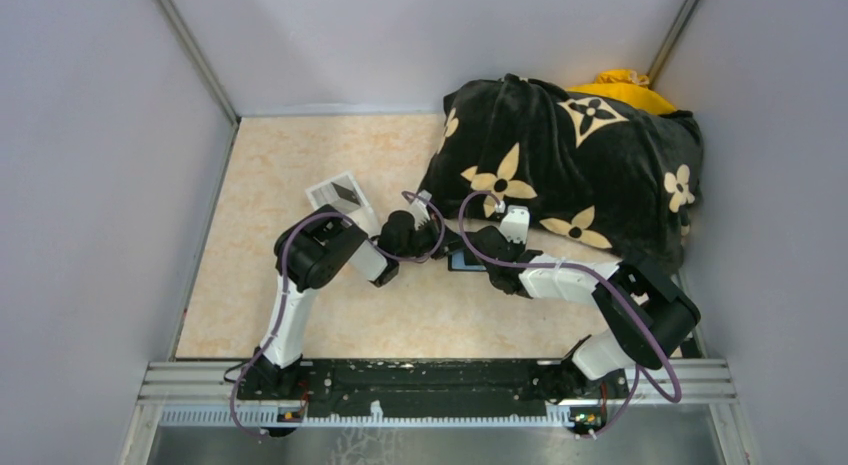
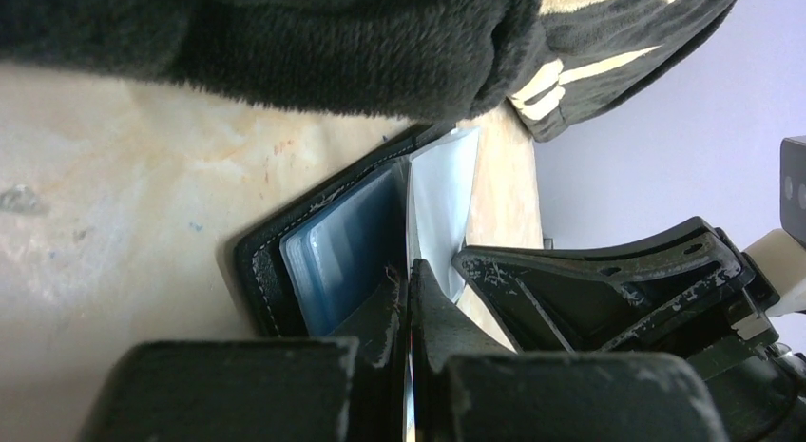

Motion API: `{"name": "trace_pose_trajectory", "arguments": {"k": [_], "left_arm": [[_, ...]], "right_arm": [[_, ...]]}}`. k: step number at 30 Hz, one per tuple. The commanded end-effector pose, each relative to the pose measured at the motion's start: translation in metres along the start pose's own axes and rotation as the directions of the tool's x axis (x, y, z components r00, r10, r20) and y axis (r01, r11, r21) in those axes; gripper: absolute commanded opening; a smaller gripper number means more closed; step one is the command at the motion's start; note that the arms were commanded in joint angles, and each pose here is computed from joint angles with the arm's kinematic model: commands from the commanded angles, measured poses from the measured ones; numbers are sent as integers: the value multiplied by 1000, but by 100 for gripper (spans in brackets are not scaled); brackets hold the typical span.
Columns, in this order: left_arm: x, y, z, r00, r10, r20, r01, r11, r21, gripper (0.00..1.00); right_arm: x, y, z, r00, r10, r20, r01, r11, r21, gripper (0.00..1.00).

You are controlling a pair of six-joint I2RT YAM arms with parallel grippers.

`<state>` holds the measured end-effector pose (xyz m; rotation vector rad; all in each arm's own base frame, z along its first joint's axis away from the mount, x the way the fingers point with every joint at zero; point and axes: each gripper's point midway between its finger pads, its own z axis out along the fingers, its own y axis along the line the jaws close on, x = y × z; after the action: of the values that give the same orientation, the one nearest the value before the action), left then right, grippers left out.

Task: Put the credit cards into the card holder
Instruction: Insert the credit card into the card holder.

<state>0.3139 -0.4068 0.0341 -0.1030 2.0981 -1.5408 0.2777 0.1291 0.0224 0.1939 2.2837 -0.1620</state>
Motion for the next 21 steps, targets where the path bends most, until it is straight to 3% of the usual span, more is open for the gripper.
{"name": "trace_pose_trajectory", "arguments": {"k": [1,21], "left_arm": [[-3,7,8,997,71,1,-71,997,-9,0],[-20,36,-3,983,169,-68,-177,974,-143,0]], "right_arm": [[28,2,3,994,-13,-108,9,999,-41,0],[25,4,4,994,-25,-107,21,999,-40,0]]}}
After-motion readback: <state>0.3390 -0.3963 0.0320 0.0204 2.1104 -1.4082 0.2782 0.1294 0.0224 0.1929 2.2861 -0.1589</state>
